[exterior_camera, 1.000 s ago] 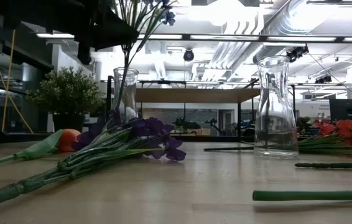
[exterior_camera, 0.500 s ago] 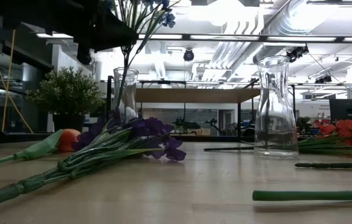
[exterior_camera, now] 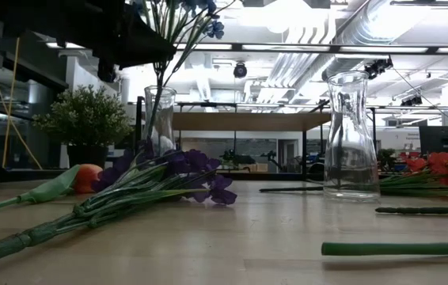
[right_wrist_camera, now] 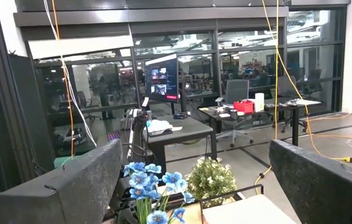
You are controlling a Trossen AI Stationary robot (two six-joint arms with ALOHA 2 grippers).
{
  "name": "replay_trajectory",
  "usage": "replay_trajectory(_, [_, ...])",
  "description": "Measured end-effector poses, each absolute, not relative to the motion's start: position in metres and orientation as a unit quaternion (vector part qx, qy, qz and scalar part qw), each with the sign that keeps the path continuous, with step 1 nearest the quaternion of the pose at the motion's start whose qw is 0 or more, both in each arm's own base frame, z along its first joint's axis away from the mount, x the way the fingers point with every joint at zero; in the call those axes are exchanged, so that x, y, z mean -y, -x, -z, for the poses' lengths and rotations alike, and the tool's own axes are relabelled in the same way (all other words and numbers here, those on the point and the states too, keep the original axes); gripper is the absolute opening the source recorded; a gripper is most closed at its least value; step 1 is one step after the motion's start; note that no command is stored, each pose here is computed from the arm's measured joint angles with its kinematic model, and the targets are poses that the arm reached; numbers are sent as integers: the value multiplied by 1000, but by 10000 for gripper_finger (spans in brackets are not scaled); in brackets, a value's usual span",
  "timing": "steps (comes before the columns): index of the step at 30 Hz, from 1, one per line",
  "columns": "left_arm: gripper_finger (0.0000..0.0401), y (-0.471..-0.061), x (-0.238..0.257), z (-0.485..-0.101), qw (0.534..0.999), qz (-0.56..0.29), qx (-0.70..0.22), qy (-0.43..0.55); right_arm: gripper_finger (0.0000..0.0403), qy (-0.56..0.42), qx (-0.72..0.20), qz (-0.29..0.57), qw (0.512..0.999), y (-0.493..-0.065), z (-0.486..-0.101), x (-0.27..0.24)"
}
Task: Pick and place flowers into a vace then onto a shelf
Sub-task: Put the blue flowers into the left transparent vase
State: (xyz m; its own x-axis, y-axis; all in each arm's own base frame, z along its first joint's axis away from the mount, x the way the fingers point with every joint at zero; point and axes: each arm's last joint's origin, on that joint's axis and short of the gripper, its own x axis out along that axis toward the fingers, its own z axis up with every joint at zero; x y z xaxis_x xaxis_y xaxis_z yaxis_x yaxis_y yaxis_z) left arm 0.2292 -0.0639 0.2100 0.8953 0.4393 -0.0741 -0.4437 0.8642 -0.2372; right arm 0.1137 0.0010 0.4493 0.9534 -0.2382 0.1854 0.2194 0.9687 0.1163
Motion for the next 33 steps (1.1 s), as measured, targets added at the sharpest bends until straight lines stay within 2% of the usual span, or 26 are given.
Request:
replay_trajectory(28, [102, -229, 65, -208, 970, -217, -22, 108, 394, -55, 100, 115, 987, -114, -449, -1])
replay_trajectory(33, [129, -229, 65, -207, 973, -208, -30, 101, 394, -55, 100, 115, 987, -114, -449, -1])
